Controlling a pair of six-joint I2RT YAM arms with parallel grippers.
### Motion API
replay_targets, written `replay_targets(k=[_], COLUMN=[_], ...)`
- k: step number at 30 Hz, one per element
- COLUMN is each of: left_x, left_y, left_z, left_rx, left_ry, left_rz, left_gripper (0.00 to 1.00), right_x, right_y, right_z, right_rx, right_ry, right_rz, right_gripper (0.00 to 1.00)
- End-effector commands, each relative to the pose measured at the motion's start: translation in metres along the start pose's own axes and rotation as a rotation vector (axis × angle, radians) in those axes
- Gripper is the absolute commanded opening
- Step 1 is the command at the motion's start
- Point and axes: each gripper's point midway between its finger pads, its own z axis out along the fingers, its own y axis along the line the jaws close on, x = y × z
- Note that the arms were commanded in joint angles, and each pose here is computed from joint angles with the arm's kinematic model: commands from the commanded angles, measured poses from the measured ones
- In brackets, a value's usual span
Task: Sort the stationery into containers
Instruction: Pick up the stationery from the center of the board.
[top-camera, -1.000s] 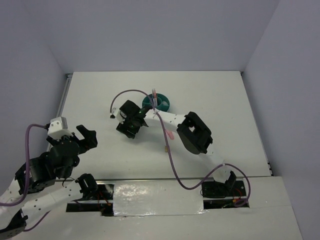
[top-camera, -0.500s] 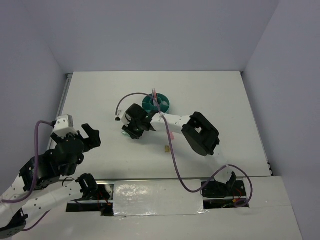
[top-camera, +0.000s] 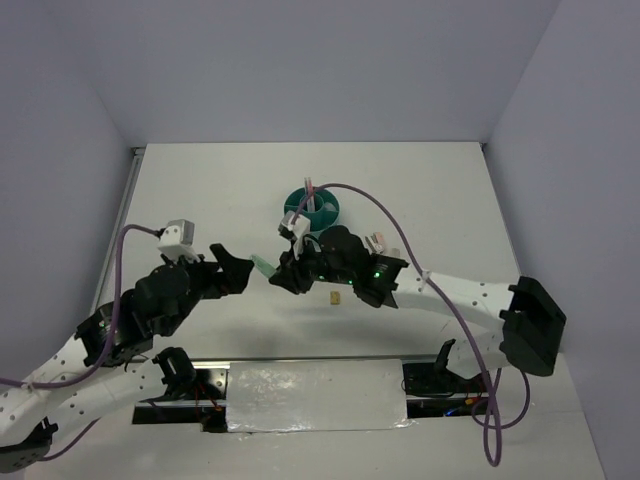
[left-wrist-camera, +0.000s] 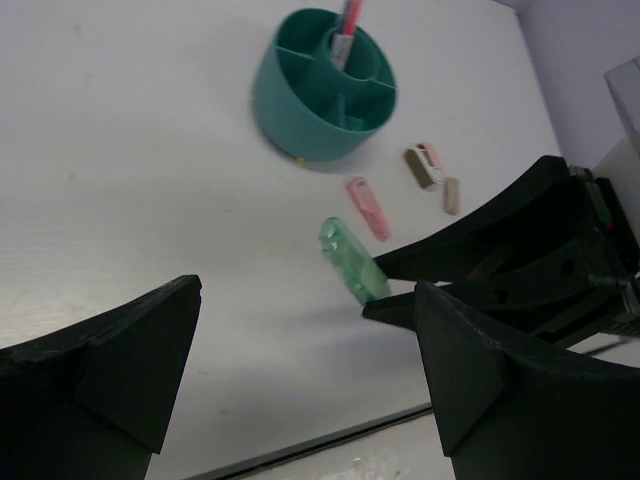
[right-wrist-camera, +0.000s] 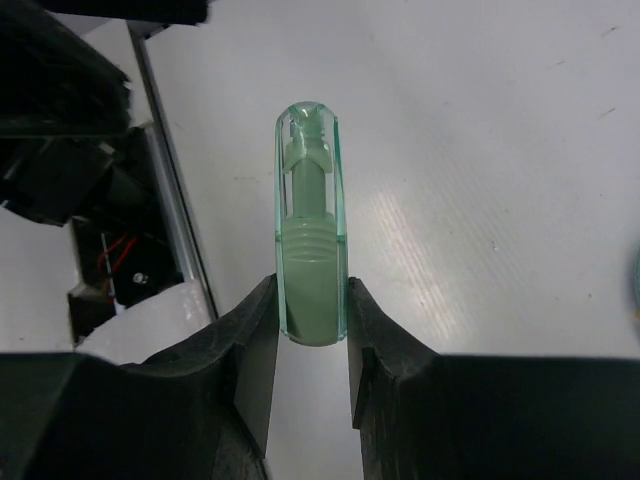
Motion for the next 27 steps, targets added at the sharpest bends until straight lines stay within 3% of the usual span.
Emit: replay_targets(k=[1, 8, 17, 19, 20, 23, 25, 26, 27], left_x=[-0.019, -0.016, -0.002, 0.001, 0.0, 0.002, 0.002, 0.002, 0.005], left_y=[-0.066, -0.089, -0.09, -0.095, -0.099, -0.11, -0.116, -0.12, -0.12], left_z=[0.004, 0.015, 0.022, 0.023, 0.022, 0.022, 0.023, 0.024, 0.026], left_rx=[0.26, 0.322, 0.325, 0.348, 0.365, 0.407, 0.424, 0.434, 0.429], left_ry=[-0.033, -0.015, 0.021, 0.035, 0.032, 0.05, 0.062, 0.069, 0.074], left_rz=[-0.065, -0.066, -0.062, -0.056, -0.059, -0.052, -0.045, -0.032, -0.022], left_gripper=[0.99, 0.85, 0.78, 0.66, 0.54, 0.38, 0.21, 0.04, 0.0], right_x=[-0.015, -0.036, -0.047, -0.05, -0.051, -0.055, -0.056, -0.058, -0.058], right_y=[0.013, 0.037, 0.043, 0.043, 0.042, 0.04, 0.039, 0.039, 0.04], right_z=[-0.018, -0.052, -0.071, -0.073, -0.073, -0.074, -0.073, -0.072, -0.071], right_rx=[0.011, -0.046, -0.052, -0.05, -0.045, -0.03, -0.023, -0.026, -0.026], right_ry=[-0.105, -0.23, -0.294, -0.302, -0.303, -0.315, -0.315, -0.315, -0.312], right_rz=[0.044, 0.06, 0.042, 0.037, 0.037, 0.034, 0.031, 0.027, 0.026], right_gripper=[0.0, 0.0, 0.0, 0.0, 0.0, 0.0, 0.0, 0.0, 0.0])
